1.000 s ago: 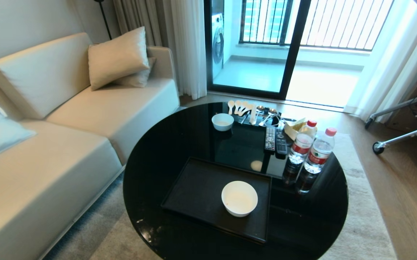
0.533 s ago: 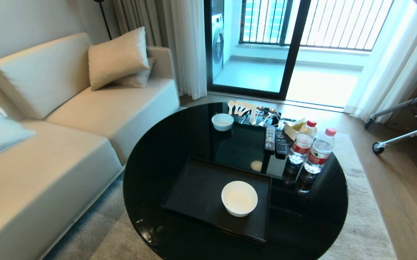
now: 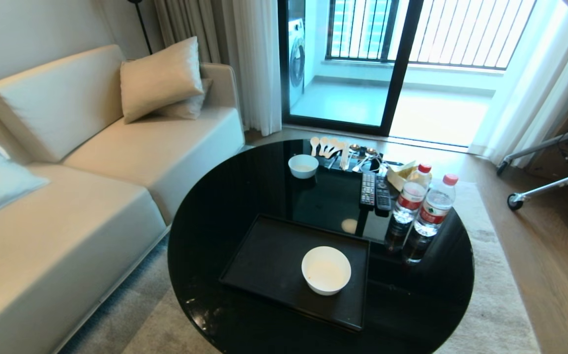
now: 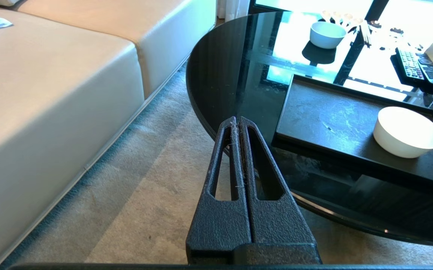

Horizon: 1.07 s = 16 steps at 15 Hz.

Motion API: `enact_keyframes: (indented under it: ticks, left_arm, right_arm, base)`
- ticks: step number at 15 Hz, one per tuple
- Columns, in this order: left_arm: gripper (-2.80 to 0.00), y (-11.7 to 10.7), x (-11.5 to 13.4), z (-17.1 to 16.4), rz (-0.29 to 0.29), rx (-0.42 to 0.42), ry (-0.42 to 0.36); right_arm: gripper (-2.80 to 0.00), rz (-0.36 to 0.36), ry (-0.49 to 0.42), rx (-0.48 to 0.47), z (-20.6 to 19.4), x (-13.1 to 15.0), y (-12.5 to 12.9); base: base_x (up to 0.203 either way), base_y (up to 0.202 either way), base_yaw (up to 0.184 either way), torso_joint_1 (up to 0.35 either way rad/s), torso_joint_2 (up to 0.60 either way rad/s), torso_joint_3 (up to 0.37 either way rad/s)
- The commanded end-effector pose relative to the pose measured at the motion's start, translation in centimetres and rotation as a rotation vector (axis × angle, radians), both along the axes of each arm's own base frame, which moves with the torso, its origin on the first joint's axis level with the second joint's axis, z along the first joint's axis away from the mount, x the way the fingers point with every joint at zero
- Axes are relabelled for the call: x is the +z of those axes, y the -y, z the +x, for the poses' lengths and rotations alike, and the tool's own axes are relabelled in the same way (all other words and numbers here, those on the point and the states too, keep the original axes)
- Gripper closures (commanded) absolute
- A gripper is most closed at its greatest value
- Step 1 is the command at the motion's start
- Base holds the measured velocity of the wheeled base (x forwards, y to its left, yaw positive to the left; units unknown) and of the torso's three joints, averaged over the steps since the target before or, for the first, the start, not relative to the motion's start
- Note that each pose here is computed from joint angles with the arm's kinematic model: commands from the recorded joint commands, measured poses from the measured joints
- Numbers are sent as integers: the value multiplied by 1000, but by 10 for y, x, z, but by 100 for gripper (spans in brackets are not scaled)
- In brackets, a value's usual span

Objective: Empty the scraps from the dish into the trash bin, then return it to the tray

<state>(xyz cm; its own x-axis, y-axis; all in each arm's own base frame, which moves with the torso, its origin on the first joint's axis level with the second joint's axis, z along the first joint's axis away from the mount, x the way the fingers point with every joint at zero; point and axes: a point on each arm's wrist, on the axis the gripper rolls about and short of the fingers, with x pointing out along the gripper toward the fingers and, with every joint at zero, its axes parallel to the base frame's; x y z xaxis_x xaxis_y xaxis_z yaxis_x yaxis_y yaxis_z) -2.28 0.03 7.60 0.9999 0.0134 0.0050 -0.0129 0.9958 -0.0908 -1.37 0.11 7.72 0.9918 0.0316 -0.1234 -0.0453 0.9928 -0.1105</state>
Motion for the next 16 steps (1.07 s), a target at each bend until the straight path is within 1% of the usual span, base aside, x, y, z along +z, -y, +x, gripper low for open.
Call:
enact_keyframes:
  ticks: [1, 12, 16]
  left_arm:
    - [0, 0, 0, 0, -1, 0, 1]
    - [0, 0, 0, 0, -1, 0, 1]
    - [0, 0, 0, 0, -1, 0, 1]
  right_arm:
    - [0, -2, 113, 3, -9, -2, 0]
    - [0, 1, 121, 4, -9, -2, 0]
    - [0, 17, 121, -12, -9, -2, 0]
  base:
    - [0, 0, 0, 0, 0, 0]
    - [0, 0, 0, 0, 0, 0]
    - [0, 0, 0, 0, 0, 0]
